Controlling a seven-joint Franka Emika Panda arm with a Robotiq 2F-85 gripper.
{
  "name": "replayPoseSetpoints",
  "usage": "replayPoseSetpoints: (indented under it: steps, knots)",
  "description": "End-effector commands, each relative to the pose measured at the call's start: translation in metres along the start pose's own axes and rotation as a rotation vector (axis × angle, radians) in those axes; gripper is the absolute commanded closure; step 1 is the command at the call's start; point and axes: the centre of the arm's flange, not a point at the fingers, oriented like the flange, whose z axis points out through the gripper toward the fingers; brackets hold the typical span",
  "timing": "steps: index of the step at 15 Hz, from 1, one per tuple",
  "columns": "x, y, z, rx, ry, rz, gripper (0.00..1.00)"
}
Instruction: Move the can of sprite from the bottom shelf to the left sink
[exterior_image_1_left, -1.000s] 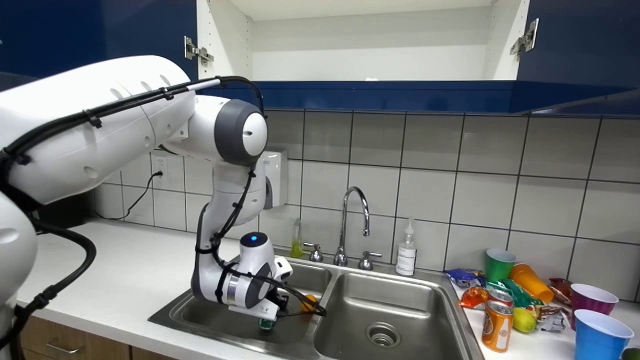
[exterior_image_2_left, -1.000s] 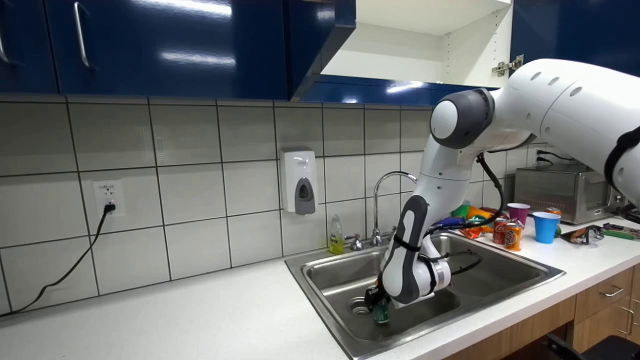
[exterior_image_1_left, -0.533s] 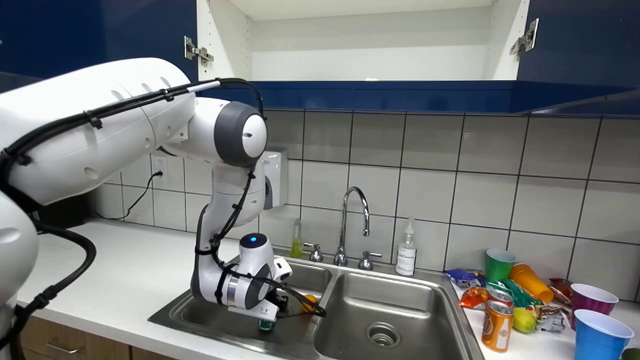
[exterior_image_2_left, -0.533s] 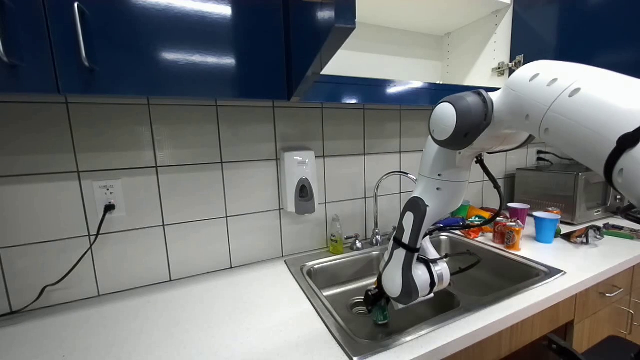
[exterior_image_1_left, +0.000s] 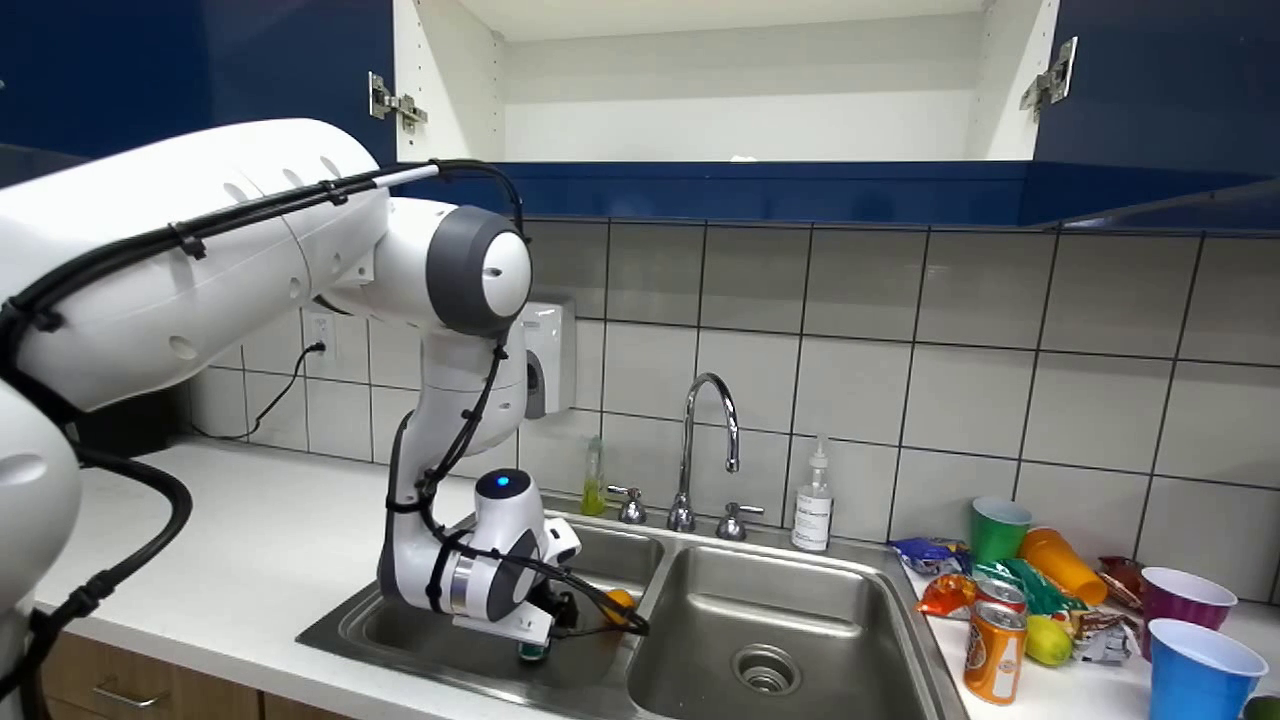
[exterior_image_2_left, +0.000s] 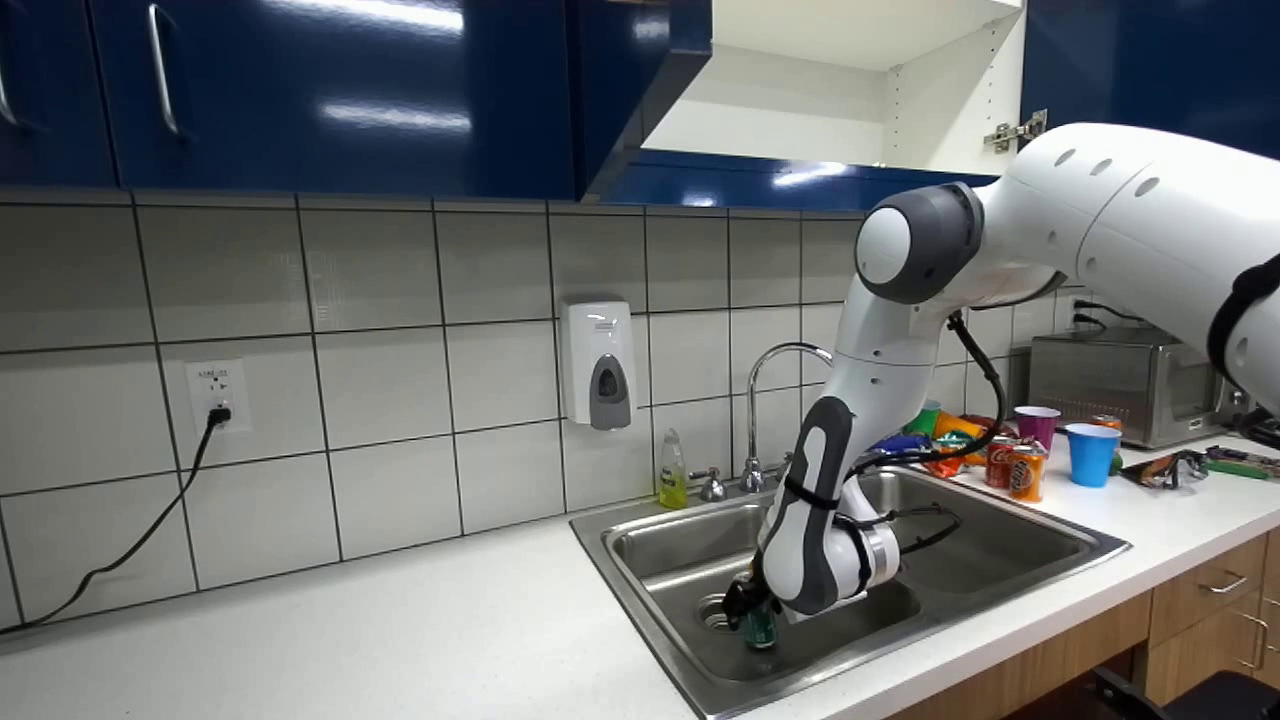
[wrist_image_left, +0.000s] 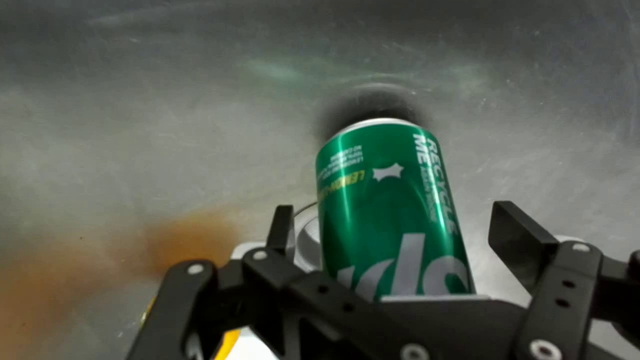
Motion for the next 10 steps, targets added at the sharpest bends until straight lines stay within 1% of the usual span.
replayPoseSetpoints:
  steps: [1, 6, 10]
  knots:
    - [-0.013, -0.009, -0.016, 0.001, 0.004, -0.024, 0.0]
    - [-0.016, -0.016, -0.033, 0.004, 0.004, -0.028, 0.0]
    - [-0.019, -0.017, -0.047, -0.002, -0.018, -0.011, 0.0]
